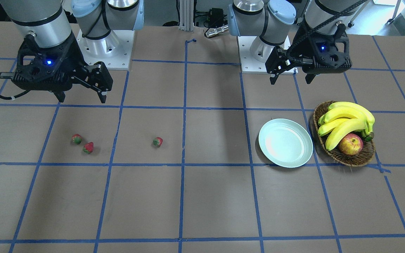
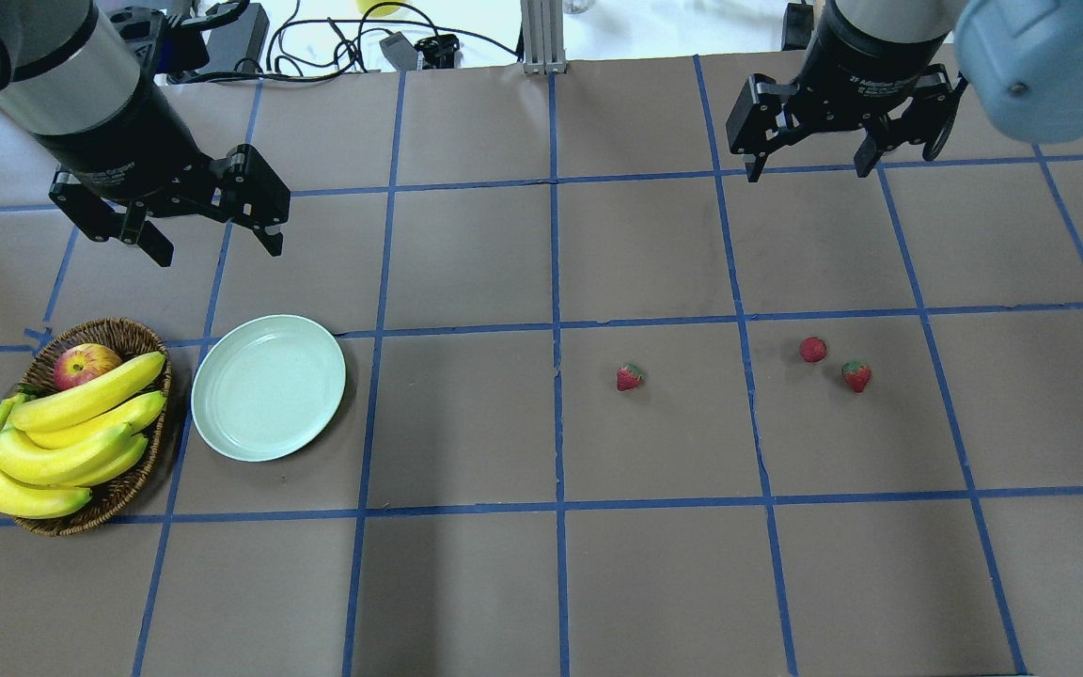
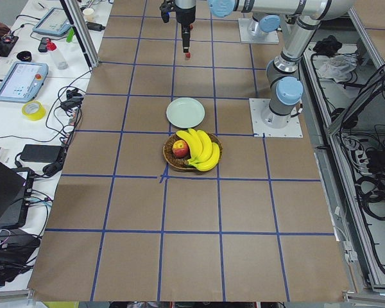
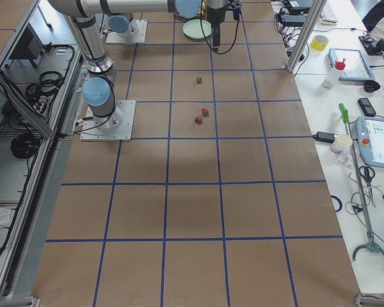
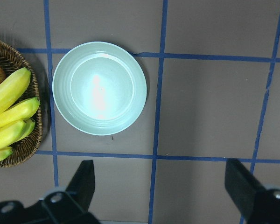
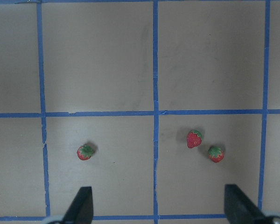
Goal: Collect all strawberries into plate
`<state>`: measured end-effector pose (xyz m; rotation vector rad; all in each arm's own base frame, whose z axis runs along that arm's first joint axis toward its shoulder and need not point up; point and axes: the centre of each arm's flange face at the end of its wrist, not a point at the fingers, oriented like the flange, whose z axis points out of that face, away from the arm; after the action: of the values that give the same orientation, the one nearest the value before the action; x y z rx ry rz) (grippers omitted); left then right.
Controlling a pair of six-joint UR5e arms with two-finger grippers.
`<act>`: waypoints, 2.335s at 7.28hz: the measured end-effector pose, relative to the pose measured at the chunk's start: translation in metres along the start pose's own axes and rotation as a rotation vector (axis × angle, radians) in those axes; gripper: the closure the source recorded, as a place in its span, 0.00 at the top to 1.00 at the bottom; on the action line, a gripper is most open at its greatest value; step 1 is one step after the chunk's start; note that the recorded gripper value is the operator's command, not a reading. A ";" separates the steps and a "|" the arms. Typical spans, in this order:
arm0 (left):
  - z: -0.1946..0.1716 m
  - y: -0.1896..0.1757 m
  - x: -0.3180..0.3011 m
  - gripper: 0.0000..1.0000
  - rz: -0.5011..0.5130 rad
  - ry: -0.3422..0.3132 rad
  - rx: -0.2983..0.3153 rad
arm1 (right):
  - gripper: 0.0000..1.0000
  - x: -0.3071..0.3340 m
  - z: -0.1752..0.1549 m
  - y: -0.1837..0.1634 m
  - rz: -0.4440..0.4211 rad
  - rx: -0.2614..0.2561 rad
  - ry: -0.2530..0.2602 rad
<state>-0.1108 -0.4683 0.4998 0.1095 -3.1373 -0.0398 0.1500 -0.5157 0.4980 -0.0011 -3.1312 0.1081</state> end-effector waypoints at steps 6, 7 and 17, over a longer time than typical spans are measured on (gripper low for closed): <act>0.006 0.002 -0.001 1.00 0.017 0.006 -0.018 | 1.00 -0.002 0.003 0.000 0.001 -0.008 -0.004; 0.005 0.002 -0.001 1.00 0.020 0.008 -0.018 | 0.99 -0.004 0.007 -0.003 0.003 -0.014 -0.008; 0.002 0.007 0.003 1.00 0.010 0.032 -0.022 | 0.94 -0.116 0.281 0.037 0.104 -0.099 -0.023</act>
<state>-0.1138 -0.4619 0.4984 0.0930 -3.1047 -0.0715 0.2631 -0.4980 0.2136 -0.1640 -3.1555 -0.0467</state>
